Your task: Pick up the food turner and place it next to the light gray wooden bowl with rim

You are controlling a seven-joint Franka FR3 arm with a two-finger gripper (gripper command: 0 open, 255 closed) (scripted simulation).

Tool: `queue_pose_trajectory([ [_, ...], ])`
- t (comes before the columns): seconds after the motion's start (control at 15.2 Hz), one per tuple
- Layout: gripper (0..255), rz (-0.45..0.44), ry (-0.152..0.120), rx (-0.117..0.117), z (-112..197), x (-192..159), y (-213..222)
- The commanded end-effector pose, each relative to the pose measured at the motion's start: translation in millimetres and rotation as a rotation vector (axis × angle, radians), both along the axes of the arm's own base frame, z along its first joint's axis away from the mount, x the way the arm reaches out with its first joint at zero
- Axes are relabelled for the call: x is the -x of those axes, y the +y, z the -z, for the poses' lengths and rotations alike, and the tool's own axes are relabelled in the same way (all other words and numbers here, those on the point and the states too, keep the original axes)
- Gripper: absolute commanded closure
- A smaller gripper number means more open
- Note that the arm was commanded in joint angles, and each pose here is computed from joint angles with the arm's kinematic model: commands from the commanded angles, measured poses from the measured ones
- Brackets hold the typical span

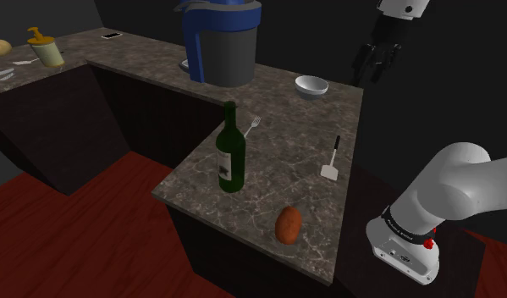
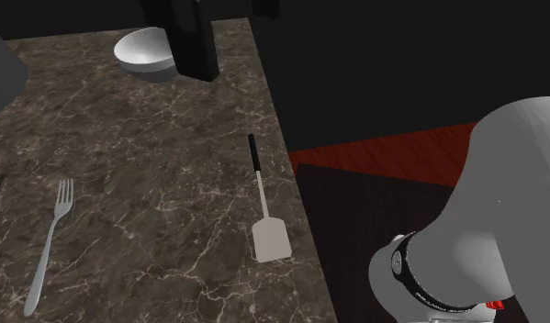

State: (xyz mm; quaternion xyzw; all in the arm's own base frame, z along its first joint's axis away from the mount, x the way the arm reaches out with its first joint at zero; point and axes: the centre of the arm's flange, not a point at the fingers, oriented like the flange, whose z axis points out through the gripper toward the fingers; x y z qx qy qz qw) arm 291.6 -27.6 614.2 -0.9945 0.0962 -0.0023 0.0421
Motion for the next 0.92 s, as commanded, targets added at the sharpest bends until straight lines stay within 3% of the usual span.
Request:
queue_pose_trajectory([
  [0.0, 0, 0.0, 0.0, 0.0, 0.0, 0.0, 0.0],
  [0.86, 0, 0.548, 0.0, 0.062, 164.6, -18.7, -28.1],
])
